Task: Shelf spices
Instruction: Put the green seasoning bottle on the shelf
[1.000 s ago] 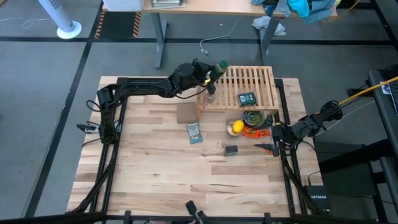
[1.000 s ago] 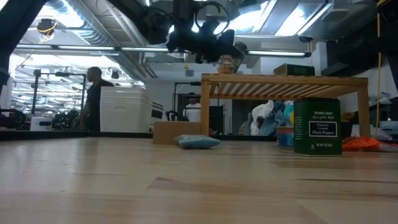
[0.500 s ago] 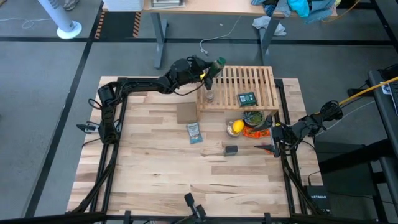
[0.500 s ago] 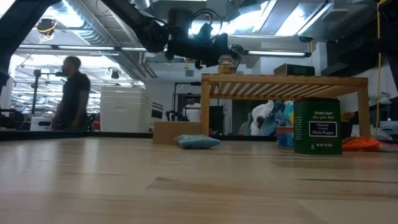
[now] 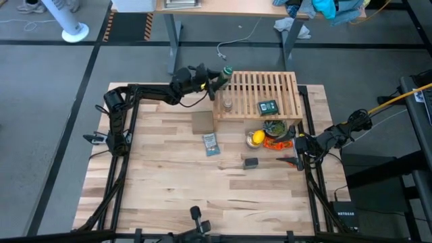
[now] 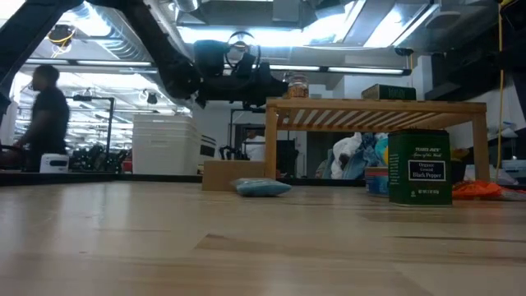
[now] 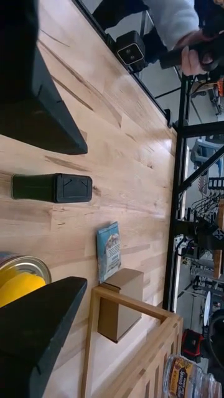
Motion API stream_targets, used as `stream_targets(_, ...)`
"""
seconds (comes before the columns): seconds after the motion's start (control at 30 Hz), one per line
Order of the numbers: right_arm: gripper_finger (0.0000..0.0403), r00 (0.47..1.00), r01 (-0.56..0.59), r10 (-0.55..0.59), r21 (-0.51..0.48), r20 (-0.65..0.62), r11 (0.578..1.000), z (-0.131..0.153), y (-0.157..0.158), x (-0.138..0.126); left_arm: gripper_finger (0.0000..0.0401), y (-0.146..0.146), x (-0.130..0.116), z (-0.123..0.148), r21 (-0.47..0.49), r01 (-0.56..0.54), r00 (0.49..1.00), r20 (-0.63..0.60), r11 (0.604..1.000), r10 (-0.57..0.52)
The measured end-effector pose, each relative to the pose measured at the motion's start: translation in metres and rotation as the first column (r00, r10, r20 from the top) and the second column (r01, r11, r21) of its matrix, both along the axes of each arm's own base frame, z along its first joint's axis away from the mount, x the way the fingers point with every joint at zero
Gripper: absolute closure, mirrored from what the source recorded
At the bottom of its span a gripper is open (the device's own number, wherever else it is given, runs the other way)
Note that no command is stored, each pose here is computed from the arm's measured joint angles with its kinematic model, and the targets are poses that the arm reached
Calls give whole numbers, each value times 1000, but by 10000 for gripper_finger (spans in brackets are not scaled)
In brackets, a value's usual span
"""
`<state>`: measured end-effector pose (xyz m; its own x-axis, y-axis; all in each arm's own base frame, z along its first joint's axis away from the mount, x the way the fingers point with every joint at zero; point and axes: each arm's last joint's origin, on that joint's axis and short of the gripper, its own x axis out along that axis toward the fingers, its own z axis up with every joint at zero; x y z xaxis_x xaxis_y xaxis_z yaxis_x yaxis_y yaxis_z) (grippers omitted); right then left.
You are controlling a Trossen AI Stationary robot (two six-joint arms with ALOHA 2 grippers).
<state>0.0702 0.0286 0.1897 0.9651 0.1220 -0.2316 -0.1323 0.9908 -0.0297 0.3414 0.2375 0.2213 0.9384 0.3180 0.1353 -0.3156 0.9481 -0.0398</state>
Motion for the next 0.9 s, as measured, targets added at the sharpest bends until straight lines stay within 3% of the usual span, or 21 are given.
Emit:
stream_targets(0.23, 59, 1000, 9, -9, -5, 3, 1000, 0, 0, 0, 214, -2, 0, 0, 79, 70, 997, -25, 994, -69)
stream_targets(0.7, 59, 1000, 9, -9, -9, 3, 1000, 0, 0, 0, 214, -5, 2, -3, 52, 87, 995, -58, 995, -84)
stream_targets(0.9, 59, 1000, 9, -9, -10, 3, 1000, 0, 0, 0, 144, -6, 3, -10, 11, 97, 991, -95, 995, -96)
